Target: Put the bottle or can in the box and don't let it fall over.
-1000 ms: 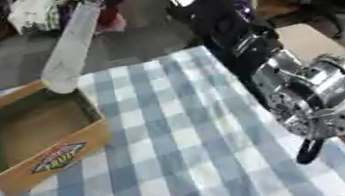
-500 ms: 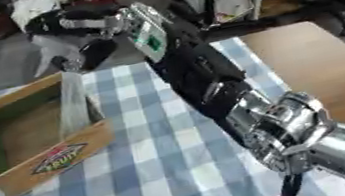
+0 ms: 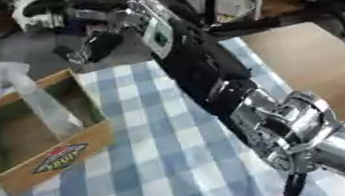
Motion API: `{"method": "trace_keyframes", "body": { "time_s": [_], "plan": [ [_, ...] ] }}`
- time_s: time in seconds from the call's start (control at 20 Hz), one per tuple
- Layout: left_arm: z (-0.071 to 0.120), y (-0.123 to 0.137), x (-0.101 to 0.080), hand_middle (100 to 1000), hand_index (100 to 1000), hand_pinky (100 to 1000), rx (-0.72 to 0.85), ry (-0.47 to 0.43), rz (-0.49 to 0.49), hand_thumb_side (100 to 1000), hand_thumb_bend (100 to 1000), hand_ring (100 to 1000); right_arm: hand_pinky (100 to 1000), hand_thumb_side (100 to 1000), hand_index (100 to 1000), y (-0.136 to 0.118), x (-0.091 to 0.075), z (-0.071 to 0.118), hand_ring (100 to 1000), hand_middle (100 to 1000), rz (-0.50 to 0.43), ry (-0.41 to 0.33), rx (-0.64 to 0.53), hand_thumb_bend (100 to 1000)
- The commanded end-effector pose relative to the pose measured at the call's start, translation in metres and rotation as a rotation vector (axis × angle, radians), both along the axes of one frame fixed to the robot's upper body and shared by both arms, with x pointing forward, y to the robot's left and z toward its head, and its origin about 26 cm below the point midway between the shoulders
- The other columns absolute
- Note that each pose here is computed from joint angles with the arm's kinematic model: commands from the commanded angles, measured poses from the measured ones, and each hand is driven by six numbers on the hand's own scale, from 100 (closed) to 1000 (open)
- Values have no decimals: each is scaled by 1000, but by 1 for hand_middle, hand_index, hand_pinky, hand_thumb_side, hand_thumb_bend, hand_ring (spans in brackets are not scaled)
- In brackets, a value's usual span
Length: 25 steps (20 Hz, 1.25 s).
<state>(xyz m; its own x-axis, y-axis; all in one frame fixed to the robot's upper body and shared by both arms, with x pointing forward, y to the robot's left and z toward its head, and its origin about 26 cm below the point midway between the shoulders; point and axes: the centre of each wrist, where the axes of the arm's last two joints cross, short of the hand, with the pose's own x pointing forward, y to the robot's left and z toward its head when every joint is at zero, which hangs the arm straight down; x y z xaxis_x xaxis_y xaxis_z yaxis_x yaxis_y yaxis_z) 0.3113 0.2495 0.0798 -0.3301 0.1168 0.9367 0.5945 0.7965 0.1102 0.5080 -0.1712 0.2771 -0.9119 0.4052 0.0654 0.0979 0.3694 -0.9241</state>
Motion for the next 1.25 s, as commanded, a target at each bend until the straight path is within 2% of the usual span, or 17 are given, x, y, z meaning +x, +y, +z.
{"method": "trace_keyframes", "body": {
  "time_s": [0.05, 0.2, 0.3, 0.35, 0.4, 0.45, 0.5, 0.6, 0.7, 0.85, 1.0, 1.25],
  "plan": [
    [4, 7, -1, 648, 892, 733, 16, -16, 24, 972, 205, 706, 1000, 202, 1000, -25, -7, 35, 916, 913, 4, -99, 148, 100],
    [1, 15, -4, 648, 891, 733, 25, -4, 60, 974, 205, 706, 947, 217, 990, -59, -16, 37, 879, 892, -1, -108, 272, 100],
    [-2, 21, -6, 647, 890, 733, 33, 6, 87, 976, 206, 706, 900, 230, 964, -97, -29, 28, 834, 849, -14, -100, 397, 100],
    [-3, 23, -7, 648, 890, 733, 35, 9, 99, 975, 206, 706, 864, 325, 948, -115, -39, 18, 803, 819, -25, -83, 470, 100],
    [-4, 26, -8, 647, 890, 733, 38, 11, 111, 976, 206, 706, 850, 372, 944, -133, -50, 5, 789, 807, -38, -60, 543, 100],
    [-5, 28, -9, 647, 889, 733, 40, 13, 124, 980, 206, 706, 820, 498, 934, -149, -64, -13, 761, 783, -56, -22, 619, 100],
    [-6, 30, -10, 647, 889, 733, 41, 15, 136, 980, 206, 706, 807, 542, 932, -163, -79, -30, 753, 779, -72, 22, 680, 100],
    [-8, 34, -13, 647, 889, 733, 46, 16, 160, 984, 205, 706, 792, 548, 927, -182, -110, -59, 741, 772, -90, 111, 755, 100],
    [-10, 38, -15, 647, 889, 733, 53, 19, 178, 990, 203, 707, 776, 554, 921, -198, -137, -85, 724, 760, -119, 200, 783, 100],
    [-12, 40, -18, 649, 891, 733, 58, 19, 195, 995, 201, 708, 752, 597, 913, -211, -170, -128, 703, 742, -167, 347, 811, 100],
    [-15, 40, -20, 651, 893, 732, 58, 19, 203, 998, 198, 708, 742, 637, 906, -207, -196, -165, 689, 731, -184, 467, 886, 100],
    [-19, 39, -21, 645, 890, 732, 62, 26, 205, 1000, 198, 706, 726, 710, 893, -195, -225, -201, 661, 700, -243, 615, 960, 100]
  ]
}}
